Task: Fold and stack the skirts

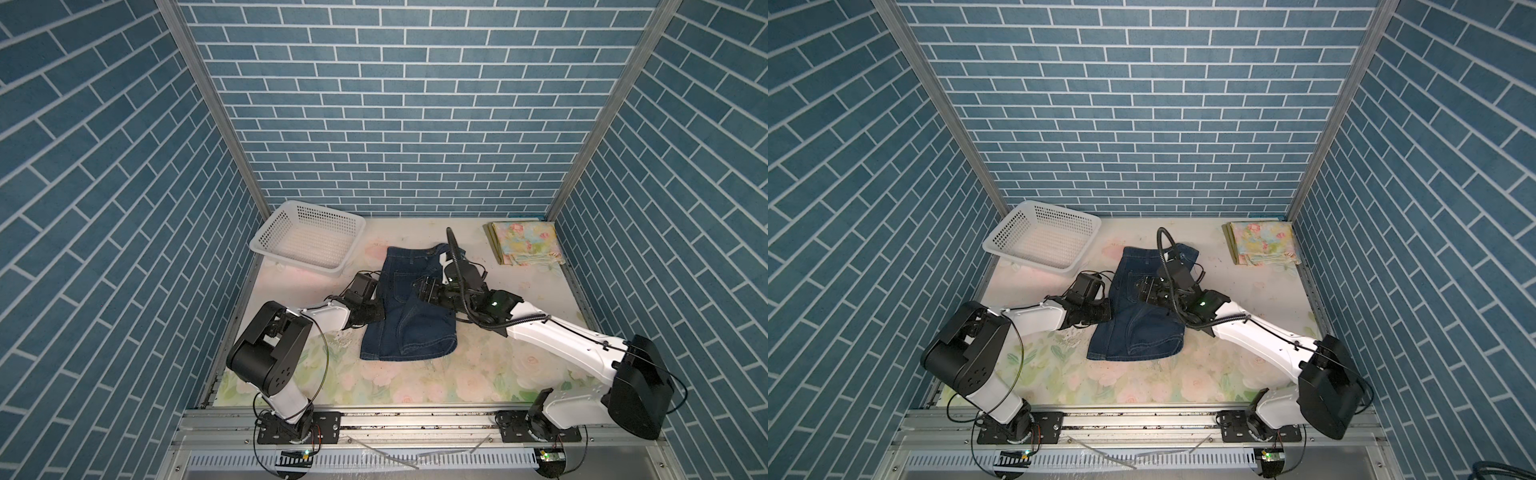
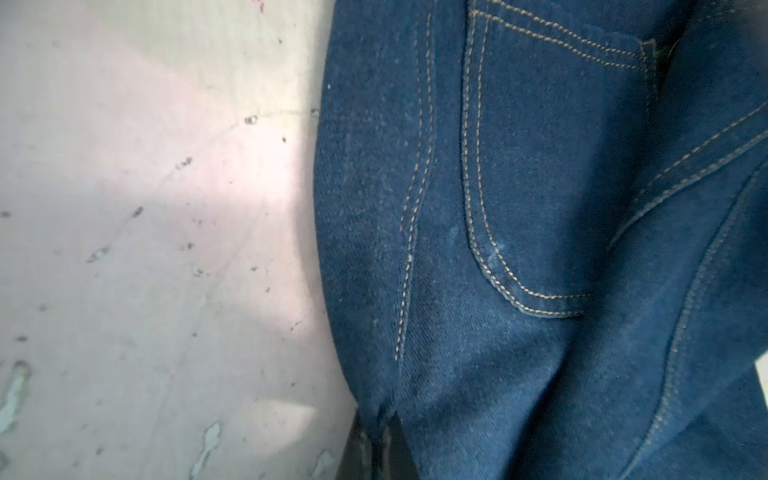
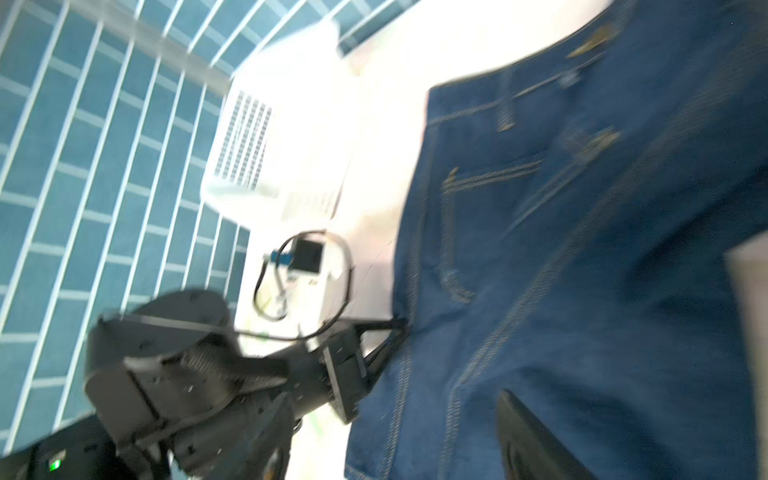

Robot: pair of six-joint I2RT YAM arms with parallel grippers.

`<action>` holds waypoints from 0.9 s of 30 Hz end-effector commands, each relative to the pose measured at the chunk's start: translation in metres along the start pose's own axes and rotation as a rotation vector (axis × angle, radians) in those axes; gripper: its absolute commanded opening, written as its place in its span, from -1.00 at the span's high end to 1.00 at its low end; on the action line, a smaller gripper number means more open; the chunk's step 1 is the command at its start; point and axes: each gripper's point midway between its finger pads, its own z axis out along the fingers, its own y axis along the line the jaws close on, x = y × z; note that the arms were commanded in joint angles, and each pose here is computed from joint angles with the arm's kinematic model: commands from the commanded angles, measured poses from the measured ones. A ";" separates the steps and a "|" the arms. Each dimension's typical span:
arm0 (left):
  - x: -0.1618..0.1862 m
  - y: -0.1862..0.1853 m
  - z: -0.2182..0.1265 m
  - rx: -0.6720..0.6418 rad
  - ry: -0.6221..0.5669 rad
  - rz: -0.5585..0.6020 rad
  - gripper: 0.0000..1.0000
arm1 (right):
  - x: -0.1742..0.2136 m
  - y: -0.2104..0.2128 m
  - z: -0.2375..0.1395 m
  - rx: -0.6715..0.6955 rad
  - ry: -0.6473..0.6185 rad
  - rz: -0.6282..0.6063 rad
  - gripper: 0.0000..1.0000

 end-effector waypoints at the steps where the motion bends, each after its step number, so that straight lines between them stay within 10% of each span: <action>1: 0.012 -0.001 0.004 0.021 0.031 -0.022 1.00 | -0.008 -0.052 -0.013 0.157 -0.016 -0.025 -0.54; 14: 0.093 -0.112 0.051 0.158 0.191 0.176 0.97 | -0.071 -0.153 -0.031 0.300 -0.037 0.038 -0.77; 21: 0.126 -0.154 0.036 0.339 0.283 0.279 -0.09 | -0.101 -0.155 0.024 0.206 0.053 -0.116 -0.84; 27: 0.106 -0.114 0.009 0.321 0.233 0.230 -0.31 | -0.134 -0.158 0.072 0.210 0.067 -0.252 -0.82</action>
